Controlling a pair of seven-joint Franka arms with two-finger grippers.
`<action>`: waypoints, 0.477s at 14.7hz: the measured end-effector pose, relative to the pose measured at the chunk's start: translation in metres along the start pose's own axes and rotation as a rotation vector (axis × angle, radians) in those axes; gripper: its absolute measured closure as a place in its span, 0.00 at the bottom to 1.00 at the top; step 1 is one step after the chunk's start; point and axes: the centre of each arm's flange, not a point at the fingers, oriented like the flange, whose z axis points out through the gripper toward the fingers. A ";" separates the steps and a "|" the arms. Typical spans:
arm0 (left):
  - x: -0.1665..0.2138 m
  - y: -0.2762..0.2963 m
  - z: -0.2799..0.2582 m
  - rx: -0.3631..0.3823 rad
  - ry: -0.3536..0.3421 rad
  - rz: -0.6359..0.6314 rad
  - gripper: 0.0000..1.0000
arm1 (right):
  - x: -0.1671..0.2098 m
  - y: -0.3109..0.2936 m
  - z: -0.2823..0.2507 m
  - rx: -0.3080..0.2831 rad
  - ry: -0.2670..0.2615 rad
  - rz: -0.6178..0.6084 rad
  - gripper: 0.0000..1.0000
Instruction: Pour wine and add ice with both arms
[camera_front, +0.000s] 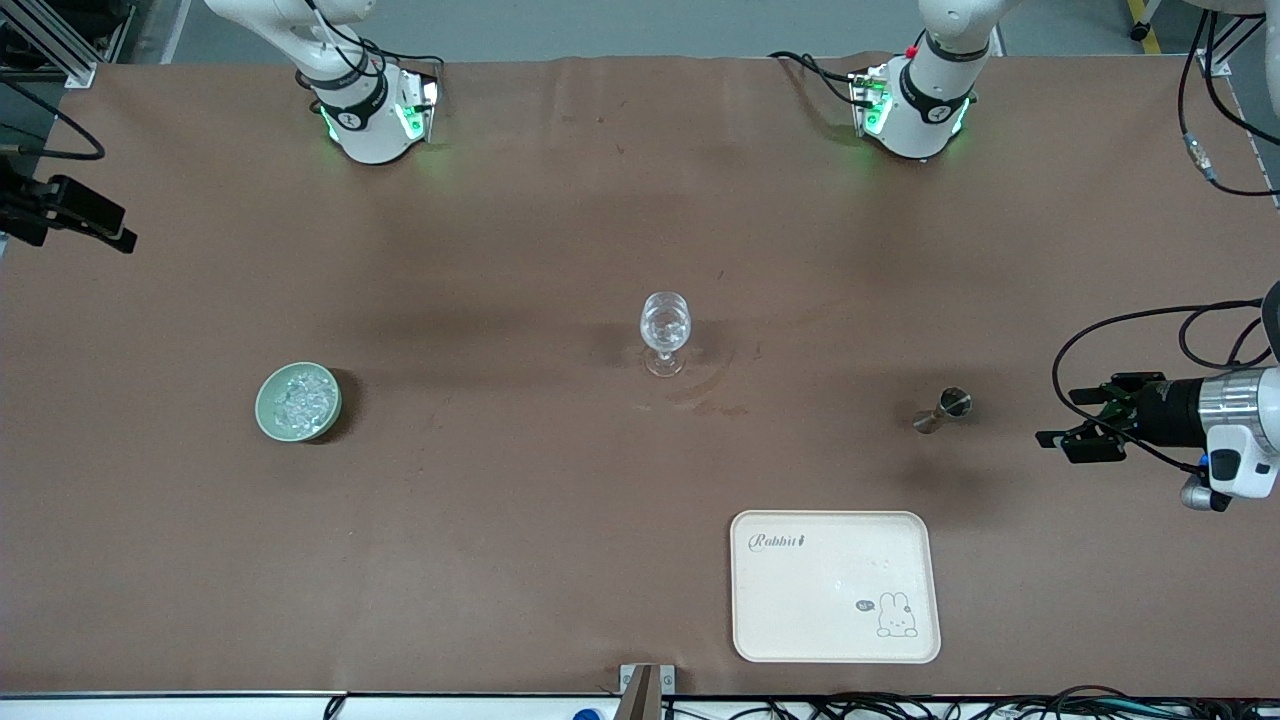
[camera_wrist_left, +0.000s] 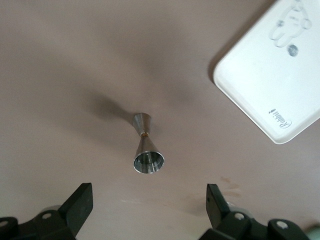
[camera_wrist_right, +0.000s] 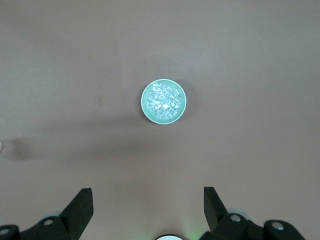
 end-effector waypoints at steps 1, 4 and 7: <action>-0.017 0.019 -0.013 0.035 0.053 0.055 0.00 | -0.001 -0.002 0.000 0.000 0.002 -0.004 0.02; -0.066 0.069 -0.040 0.140 0.204 0.216 0.00 | -0.001 -0.003 0.004 -0.001 -0.004 -0.014 0.02; -0.097 0.096 -0.063 0.261 0.337 0.433 0.00 | 0.000 -0.006 0.006 0.000 0.005 -0.023 0.01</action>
